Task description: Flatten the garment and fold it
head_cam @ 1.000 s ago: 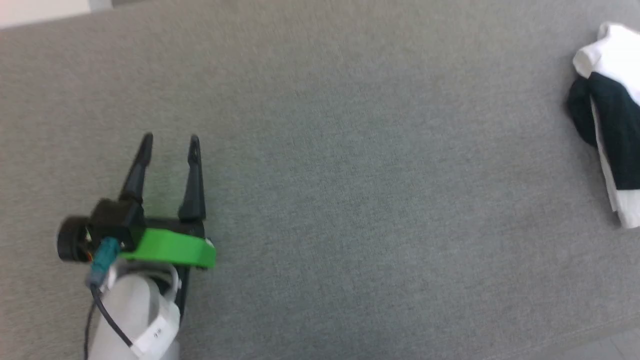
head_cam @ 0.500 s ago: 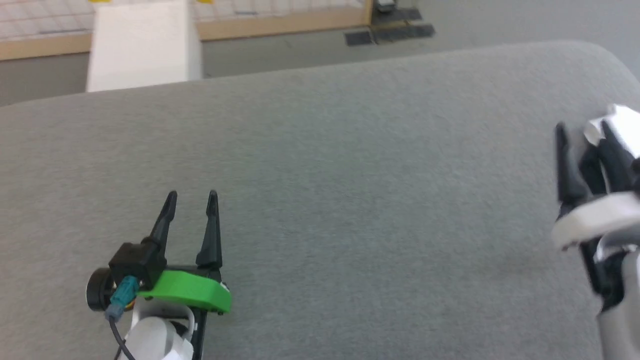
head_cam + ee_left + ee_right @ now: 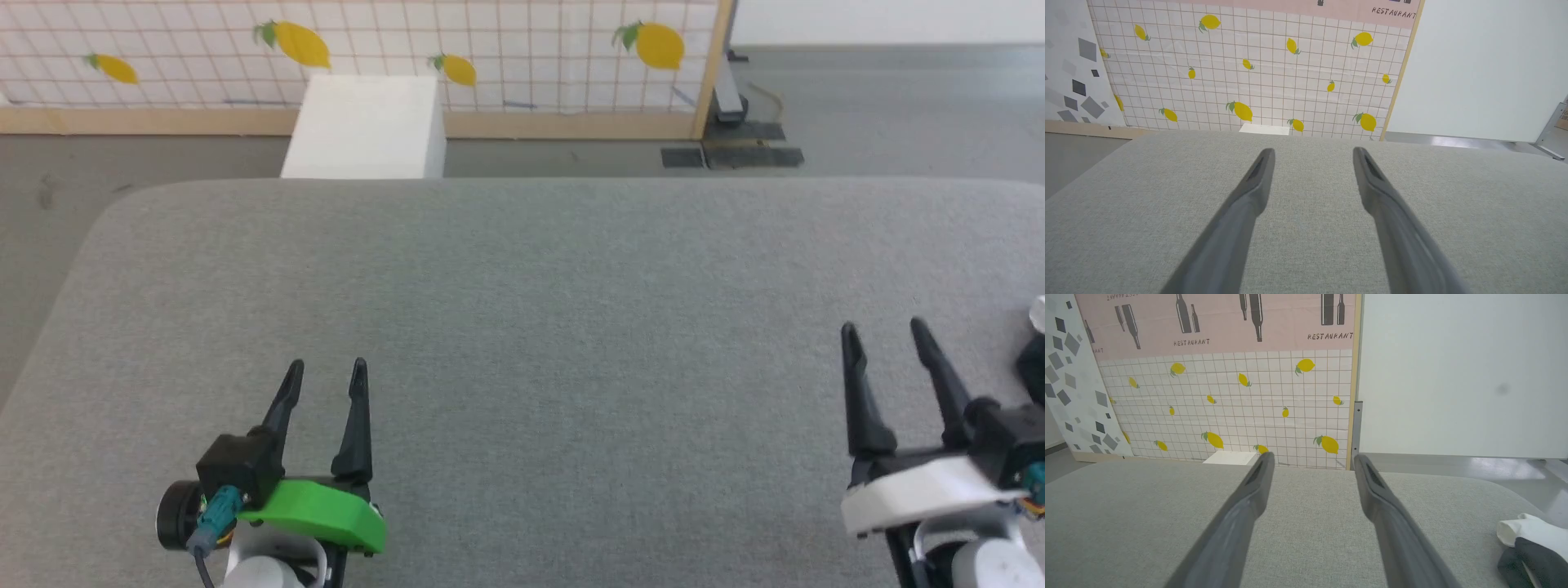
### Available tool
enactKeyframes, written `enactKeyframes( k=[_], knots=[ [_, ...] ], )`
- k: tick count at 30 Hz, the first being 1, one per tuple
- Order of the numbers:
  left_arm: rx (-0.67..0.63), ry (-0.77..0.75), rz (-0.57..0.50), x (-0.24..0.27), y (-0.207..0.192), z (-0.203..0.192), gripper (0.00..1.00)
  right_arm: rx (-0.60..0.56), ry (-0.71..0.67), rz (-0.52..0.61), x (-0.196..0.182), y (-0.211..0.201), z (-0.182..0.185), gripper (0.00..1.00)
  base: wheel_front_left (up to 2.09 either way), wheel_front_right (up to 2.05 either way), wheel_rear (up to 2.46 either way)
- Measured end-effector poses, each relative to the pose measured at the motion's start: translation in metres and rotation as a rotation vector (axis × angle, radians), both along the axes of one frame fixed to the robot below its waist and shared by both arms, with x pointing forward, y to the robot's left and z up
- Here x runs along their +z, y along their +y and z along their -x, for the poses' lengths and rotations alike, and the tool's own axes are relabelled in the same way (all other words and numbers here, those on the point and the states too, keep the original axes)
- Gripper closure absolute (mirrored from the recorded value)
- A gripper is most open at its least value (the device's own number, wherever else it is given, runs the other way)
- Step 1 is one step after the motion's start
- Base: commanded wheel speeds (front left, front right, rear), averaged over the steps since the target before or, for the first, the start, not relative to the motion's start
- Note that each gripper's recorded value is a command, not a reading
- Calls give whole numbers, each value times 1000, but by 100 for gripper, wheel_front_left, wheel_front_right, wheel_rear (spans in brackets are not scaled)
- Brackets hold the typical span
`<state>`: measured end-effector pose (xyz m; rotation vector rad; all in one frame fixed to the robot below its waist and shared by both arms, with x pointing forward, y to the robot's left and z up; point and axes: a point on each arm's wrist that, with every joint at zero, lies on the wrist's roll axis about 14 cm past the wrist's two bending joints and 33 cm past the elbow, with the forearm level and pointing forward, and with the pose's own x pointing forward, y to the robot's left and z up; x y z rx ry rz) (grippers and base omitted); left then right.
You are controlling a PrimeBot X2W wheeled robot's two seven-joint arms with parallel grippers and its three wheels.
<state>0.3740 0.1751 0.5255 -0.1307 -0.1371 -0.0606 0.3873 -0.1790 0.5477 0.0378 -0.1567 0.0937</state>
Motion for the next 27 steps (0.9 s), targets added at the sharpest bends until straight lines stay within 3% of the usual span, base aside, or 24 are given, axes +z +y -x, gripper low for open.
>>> enactKeyframes(
  k=[20, 21, 27],
  knots=[
    [58, 22, 37, -10, 16, 41, 0, 52, 53, -54, -21, 21, 35, 0, 0, 0, 0],
    [59, 23, 40, -10, 17, 42, 100, 52, 54, -55, -22, 21, 36, 100, 0, 0, 0],
    [57, 23, 40, -10, 16, 41, 100, 51, 57, -53, -22, 21, 36, 100, 0, 0, 0]
  ],
)
